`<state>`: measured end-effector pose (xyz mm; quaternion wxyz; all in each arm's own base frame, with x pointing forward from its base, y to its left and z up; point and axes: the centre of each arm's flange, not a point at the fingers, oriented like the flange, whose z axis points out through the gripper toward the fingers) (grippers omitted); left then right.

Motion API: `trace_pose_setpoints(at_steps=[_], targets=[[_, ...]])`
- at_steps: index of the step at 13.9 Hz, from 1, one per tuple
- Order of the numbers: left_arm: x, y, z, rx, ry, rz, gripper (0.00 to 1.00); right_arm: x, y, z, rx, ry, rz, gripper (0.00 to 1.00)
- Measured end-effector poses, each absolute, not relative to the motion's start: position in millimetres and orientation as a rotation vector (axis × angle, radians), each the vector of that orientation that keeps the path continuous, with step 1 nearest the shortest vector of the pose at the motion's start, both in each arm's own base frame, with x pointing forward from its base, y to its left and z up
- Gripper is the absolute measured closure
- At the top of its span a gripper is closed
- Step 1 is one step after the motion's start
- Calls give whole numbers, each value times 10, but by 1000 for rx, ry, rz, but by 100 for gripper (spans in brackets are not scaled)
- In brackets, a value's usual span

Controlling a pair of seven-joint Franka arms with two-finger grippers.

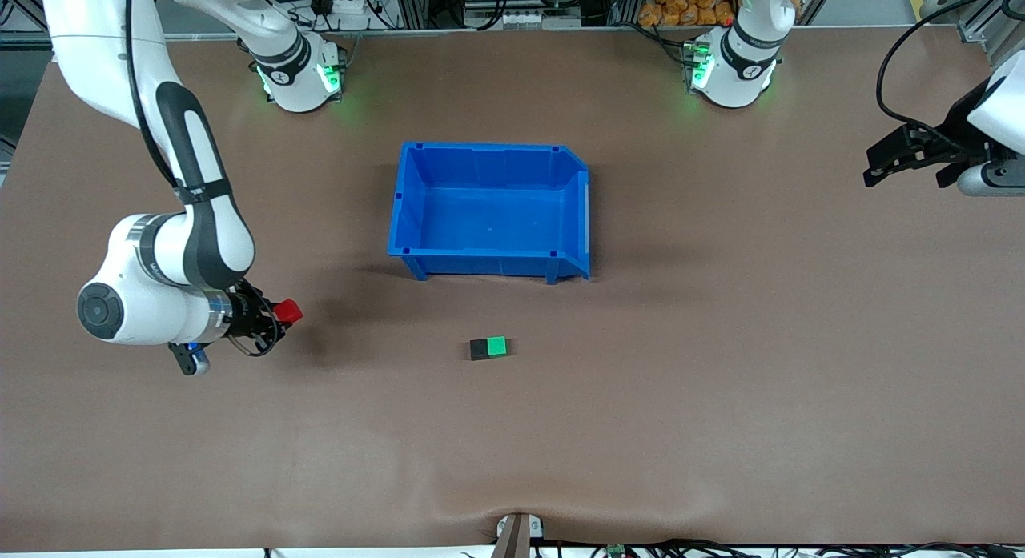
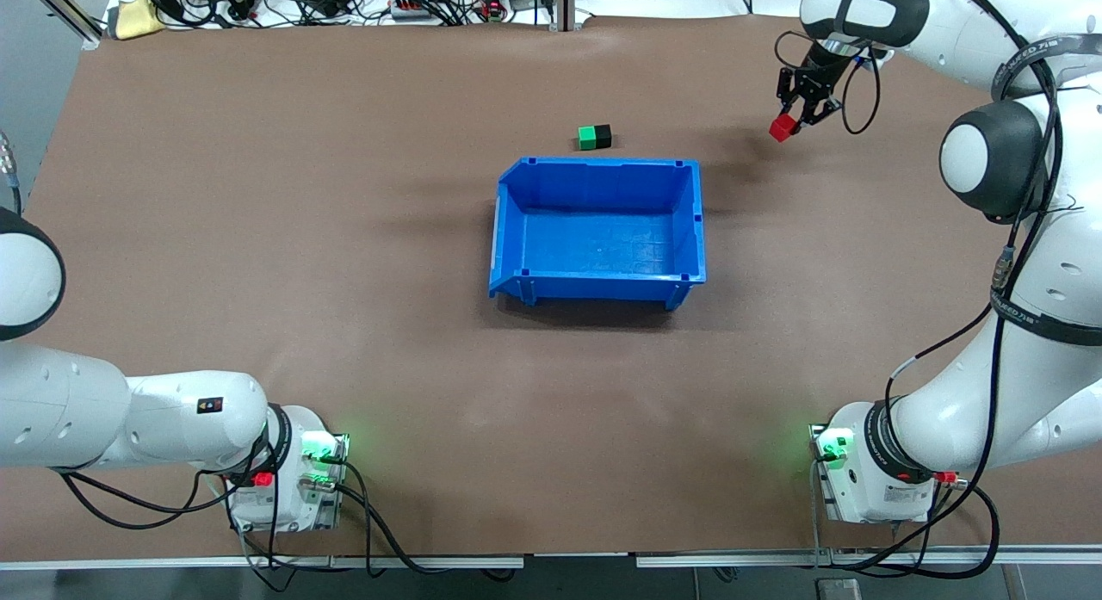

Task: Attach green and red cubes to black cube
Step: 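Lift the red cube with the right gripper and carry it toward the black cube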

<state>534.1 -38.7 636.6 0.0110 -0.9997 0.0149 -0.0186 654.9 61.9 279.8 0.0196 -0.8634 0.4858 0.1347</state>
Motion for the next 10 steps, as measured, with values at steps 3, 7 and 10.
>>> trace_pose_setpoints(at_steps=[3,7,10], targets=[[5316,-496,6393,-3117,77,-46,0,6571,790,2851,-2656,1557,405,60],[5317,-451,6391,-3117,64,-42,0,6598,1014,2843,-2629,1624,398,60],[5321,-388,6388,-3118,46,-39,0,6633,1196,2764,-2578,1671,424,60]])
